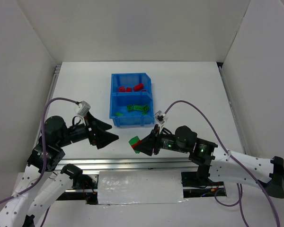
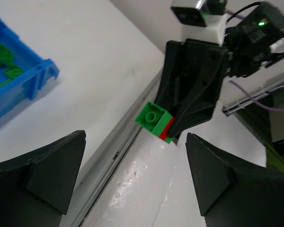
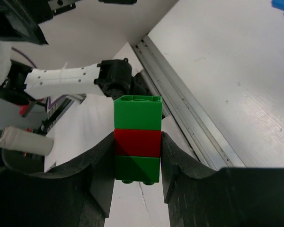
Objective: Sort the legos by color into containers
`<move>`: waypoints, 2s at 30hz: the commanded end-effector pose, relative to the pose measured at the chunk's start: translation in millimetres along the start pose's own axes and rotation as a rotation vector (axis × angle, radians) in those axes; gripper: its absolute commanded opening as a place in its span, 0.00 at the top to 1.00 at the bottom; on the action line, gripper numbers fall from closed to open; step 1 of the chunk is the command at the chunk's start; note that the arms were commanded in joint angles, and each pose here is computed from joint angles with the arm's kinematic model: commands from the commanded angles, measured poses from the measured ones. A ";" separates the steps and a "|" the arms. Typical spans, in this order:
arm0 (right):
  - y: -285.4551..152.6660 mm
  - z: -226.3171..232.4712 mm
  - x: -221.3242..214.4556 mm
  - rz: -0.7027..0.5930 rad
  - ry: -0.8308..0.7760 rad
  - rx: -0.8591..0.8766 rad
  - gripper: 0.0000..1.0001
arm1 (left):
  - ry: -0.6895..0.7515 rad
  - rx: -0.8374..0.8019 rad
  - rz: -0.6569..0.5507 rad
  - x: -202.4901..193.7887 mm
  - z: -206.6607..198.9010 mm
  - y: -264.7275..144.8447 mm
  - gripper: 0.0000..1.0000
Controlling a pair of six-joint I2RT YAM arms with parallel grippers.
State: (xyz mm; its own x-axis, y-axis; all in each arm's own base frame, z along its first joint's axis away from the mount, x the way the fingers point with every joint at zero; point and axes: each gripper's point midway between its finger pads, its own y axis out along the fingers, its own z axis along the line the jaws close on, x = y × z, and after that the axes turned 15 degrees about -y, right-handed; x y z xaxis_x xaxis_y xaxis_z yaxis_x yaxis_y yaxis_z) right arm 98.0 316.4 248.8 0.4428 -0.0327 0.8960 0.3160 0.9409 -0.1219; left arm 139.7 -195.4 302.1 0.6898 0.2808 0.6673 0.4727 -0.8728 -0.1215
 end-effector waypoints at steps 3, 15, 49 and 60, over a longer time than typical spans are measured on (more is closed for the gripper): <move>-10.8 43.6 37.4 -0.080 -0.080 0.192 0.82 | 0.051 -0.221 -0.032 13.7 -57.7 -12.9 0.01; -4.9 82.3 52.4 -0.100 -0.086 0.401 0.82 | 0.110 -0.336 0.004 0.4 -84.1 -32.3 0.00; 16.3 97.5 90.0 -0.120 -0.191 0.420 0.83 | 0.018 -0.470 0.051 -4.2 -79.9 -10.7 0.06; 30.8 87.6 95.5 -0.117 -0.247 0.360 0.84 | 0.030 -0.504 0.060 -3.2 -87.9 -13.1 0.36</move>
State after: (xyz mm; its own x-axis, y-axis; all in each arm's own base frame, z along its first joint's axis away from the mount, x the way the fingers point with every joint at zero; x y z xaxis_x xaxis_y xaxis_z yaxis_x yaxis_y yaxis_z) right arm 71.8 372.5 338.2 0.2653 -0.0401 0.9633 0.0002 0.9991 0.0415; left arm 92.2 -220.5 351.5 0.7342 0.2253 0.6405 0.1529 -0.9740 0.1672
